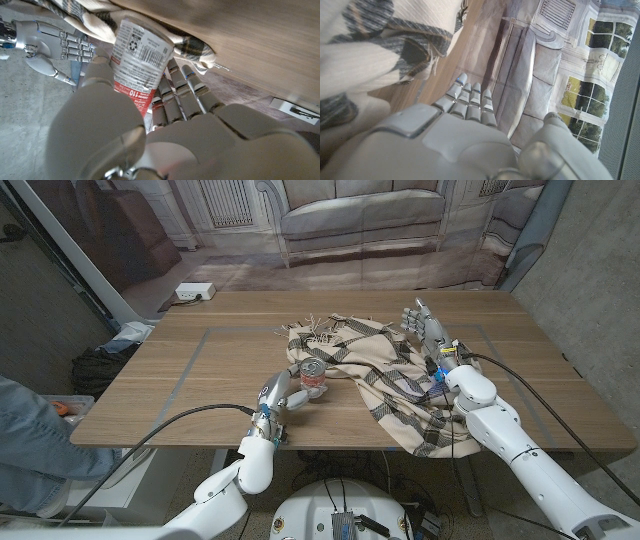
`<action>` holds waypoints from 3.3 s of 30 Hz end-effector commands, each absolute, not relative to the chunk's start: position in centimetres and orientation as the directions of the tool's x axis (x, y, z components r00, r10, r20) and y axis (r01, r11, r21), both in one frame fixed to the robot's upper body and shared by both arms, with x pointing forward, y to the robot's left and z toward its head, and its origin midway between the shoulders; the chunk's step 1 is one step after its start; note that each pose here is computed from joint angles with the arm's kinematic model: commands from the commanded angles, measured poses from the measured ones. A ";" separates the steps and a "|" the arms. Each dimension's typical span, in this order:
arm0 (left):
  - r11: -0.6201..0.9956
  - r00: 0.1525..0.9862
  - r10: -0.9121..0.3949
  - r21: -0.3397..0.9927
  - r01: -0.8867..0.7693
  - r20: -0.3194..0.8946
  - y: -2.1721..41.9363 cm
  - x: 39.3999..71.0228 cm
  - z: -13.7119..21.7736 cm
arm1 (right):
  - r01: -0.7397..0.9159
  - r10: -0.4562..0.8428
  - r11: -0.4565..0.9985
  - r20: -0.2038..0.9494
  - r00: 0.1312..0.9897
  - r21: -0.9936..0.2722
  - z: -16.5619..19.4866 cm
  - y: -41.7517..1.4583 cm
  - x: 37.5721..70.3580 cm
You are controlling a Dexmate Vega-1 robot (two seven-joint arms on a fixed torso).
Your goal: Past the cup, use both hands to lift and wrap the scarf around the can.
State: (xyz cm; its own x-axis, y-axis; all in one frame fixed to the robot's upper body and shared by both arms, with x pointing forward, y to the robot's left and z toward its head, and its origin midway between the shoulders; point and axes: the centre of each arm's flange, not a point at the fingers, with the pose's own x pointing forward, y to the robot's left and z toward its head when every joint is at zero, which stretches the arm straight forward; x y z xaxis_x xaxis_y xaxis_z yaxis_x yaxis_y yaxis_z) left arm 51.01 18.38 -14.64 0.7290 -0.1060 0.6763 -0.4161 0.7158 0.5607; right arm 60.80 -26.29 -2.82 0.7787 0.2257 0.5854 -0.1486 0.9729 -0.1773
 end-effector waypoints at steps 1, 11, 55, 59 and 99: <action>0.740 0.736 -0.038 0.514 -0.433 0.676 20.5 49.8 -14.0 | -0.104 0.245 0.962 0.620 0.746 -0.254 -1.3 -24.5 60.2; 0.763 0.742 -0.022 0.491 -0.421 0.670 21.6 48.9 -13.5 | -0.048 0.301 0.923 0.639 0.708 -0.382 0.7 -21.0 59.8; 0.790 0.731 -0.040 0.470 -0.394 0.682 23.8 45.6 -13.2 | 0.323 0.548 0.477 0.564 0.618 -0.818 4.7 -3.8 58.7; 0.792 0.728 -0.041 0.467 -0.394 0.684 24.0 45.4 -13.3 | 0.327 0.566 0.422 0.527 0.634 -0.846 4.6 -2.8 59.1; 0.791 0.722 -0.051 0.470 -0.393 0.690 23.0 44.7 -13.7 | 0.464 0.571 0.005 0.383 0.726 -0.886 -0.7 1.1 62.8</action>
State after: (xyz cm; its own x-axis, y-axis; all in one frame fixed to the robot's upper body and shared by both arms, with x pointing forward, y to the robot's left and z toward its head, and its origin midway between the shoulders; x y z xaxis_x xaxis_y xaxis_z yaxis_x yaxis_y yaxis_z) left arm 44.90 23.37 -13.55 0.7210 -0.0546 0.6908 -0.3880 0.7941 0.4678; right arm 61.71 0.87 0.81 0.7093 0.5713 0.4128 0.4483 0.0862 -0.8897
